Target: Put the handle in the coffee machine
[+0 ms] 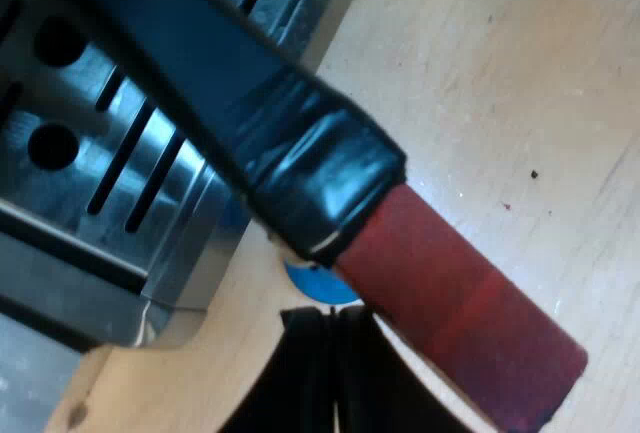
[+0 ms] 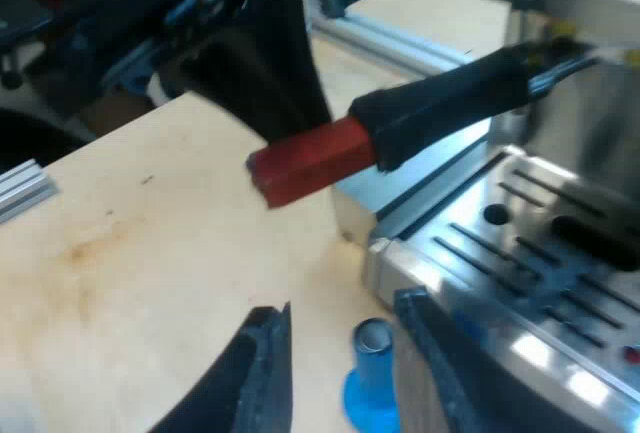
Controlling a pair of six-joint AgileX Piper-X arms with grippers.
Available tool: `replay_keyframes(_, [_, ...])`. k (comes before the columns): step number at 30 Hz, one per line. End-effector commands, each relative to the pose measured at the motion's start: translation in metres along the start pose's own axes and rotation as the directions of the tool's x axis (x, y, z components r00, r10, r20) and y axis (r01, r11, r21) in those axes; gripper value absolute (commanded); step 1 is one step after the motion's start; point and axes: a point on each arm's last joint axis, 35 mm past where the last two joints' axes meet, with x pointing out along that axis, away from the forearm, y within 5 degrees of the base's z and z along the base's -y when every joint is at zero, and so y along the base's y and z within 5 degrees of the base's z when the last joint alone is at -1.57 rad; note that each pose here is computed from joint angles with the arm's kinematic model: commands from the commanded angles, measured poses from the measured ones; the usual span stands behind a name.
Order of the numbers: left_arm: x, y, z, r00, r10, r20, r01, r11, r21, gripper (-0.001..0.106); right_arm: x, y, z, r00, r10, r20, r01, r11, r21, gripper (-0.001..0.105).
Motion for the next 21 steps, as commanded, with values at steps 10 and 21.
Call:
replay_keyframes(10, [0.015, -0.053, 0.012, 0.972, -0.233, -0.021, 0.234, 0.959, 0.158, 0.0, -0.026, -0.01, 0.013, 0.994, -0.085, 0.071, 0.084, 0.996, 0.017, 0.032])
replay_keyframes(21, [0.017, -0.055, 0.022, 0.981, -0.193, 0.033, 0.18, 0.956, 0.23, 0.0, -0.026, -0.01, 0.009, 0.996, -0.079, 0.033, 0.078, 0.996, 0.048, 0.048])
